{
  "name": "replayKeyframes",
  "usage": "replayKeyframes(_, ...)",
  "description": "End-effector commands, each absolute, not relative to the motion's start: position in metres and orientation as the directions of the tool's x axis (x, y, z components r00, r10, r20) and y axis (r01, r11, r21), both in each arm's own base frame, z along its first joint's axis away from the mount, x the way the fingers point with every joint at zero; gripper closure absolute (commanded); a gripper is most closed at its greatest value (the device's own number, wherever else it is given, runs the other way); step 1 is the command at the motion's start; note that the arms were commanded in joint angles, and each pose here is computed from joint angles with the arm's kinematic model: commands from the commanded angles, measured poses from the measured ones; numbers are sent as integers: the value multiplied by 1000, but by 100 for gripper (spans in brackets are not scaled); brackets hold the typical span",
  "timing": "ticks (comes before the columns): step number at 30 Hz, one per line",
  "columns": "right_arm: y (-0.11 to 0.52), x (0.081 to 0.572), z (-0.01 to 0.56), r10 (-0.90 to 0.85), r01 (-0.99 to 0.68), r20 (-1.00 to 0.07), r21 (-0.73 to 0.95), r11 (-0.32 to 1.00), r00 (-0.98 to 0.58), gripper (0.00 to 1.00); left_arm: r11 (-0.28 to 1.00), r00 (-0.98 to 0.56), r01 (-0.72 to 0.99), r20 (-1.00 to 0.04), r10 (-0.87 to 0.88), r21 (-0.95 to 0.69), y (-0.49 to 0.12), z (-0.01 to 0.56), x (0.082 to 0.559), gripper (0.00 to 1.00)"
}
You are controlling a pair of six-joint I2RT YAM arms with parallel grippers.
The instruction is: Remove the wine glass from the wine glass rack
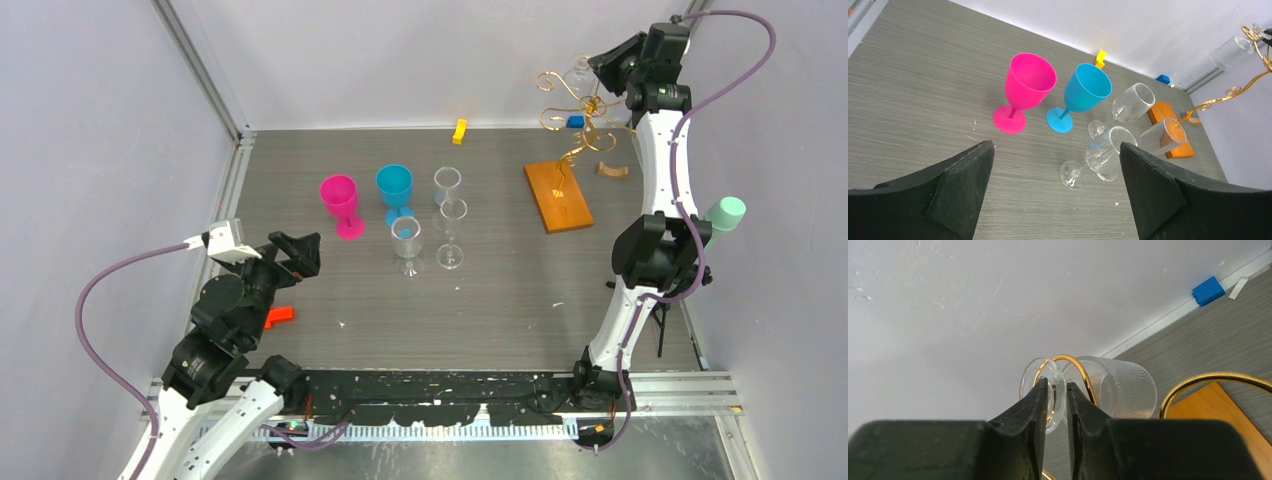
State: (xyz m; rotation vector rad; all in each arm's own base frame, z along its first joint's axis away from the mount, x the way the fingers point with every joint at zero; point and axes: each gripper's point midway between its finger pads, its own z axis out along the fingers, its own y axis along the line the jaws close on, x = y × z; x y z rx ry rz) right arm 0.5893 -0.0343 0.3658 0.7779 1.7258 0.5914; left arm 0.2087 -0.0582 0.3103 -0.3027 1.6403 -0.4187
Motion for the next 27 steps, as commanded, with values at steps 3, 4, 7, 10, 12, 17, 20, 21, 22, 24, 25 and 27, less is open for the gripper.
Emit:
replayKeyframes(3,-48,579,381,746,233,-653,711,663,-130,83,889,-68,50,-889,-452,-456,-56,320,210,0)
replayKeyframes(4,-47,580,379,747,236,-652,711,663,-132,86,889,-67,50,-889,-453,-456,-55,320,210,0)
replayKeyframes(7,-47,581,380,756,232,-643,722,652,-124,93,889,-65,49,-889,-453,-456,-55,320,210,0)
replayKeyframes(10,-46,580,385,771,216,-628,742,635,-107,98,889,-66,48,-889,-453,-456,-55,320,210,0)
replayKeyframes(12,-42,580,390,783,188,-614,761,620,-97,99,888,-66,48,-889,-453,-457,-55,320,210,0)
replayKeyframes(17,-32,583,411,821,66,-568,818,571,-52,100,888,-65,48,-889,-454,-457,-54,320,210,0)
replayKeyframes(20,-28,584,418,847,9,-530,848,530,-32,100,888,-63,48,-888,-455,-458,-54,320,209,0)
replayKeyframes(21,-28,585,428,850,-29,-527,849,527,-9,100,887,-62,49,-888,-455,-458,-54,320,209,0)
replayKeyframes(22,-28,584,426,858,-34,-513,858,513,-5,100,887,-60,49,-888,-456,-459,-53,321,208,0)
replayKeyframes(24,-30,584,439,864,-78,-503,860,504,38,100,887,-57,48,-888,-456,-459,-53,322,208,0)
replayKeyframes(25,-30,584,437,865,-79,-499,862,501,44,100,887,-55,47,-887,-458,-460,-52,322,208,0)
replayKeyframes(27,-32,582,443,867,-98,-493,862,498,67,100,886,-54,47,-887,-458,-460,-52,322,207,0)
